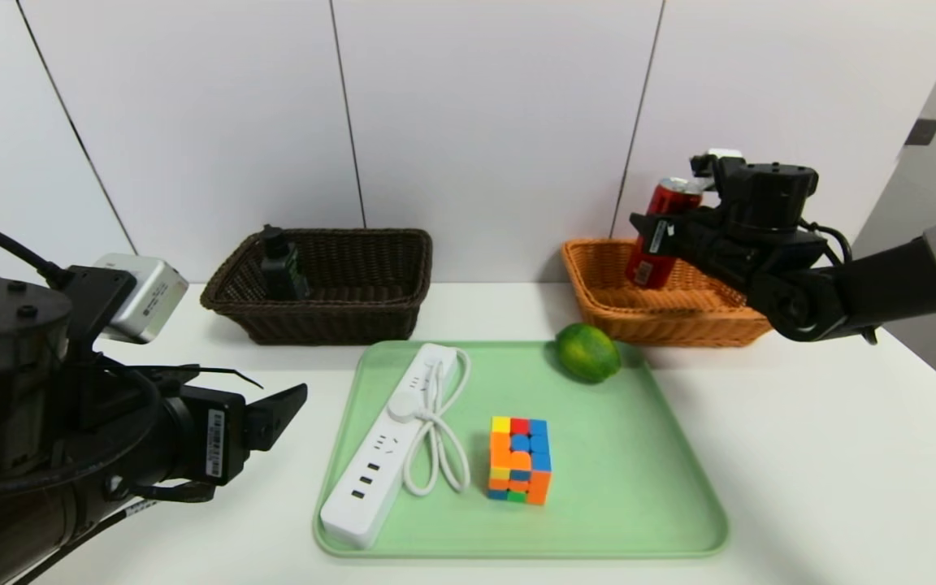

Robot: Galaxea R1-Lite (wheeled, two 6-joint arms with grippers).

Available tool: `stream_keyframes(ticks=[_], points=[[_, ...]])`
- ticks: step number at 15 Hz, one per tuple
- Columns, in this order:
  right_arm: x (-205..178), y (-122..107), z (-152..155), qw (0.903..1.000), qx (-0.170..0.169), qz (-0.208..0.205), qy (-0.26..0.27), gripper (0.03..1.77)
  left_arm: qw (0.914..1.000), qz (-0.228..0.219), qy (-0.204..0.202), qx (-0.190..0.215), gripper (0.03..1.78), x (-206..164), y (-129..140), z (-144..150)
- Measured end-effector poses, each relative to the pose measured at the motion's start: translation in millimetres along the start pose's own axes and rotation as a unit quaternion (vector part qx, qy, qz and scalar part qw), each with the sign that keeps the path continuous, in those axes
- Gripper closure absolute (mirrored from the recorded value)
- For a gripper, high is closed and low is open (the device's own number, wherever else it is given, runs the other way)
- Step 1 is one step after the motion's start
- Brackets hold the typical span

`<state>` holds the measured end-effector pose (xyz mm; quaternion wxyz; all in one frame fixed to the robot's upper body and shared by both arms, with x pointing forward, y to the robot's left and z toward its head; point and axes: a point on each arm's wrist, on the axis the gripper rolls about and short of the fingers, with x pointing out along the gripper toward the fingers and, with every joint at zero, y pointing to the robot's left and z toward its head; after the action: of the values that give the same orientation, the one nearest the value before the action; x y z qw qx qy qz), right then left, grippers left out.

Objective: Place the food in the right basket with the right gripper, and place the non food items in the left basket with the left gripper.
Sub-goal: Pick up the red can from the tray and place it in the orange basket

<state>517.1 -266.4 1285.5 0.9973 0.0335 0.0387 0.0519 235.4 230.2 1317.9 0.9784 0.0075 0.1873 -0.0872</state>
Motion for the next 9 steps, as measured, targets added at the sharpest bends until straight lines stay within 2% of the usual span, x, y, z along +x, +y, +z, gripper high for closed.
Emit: stream_keyframes(ticks=[9], points=[[15.0,-7.0,-24.2,0.9997,-0.006,-0.008,0.023,0.82,0.9999,0.001,0.011,0.004,0.12,6.8,-3.1,-1.8]])
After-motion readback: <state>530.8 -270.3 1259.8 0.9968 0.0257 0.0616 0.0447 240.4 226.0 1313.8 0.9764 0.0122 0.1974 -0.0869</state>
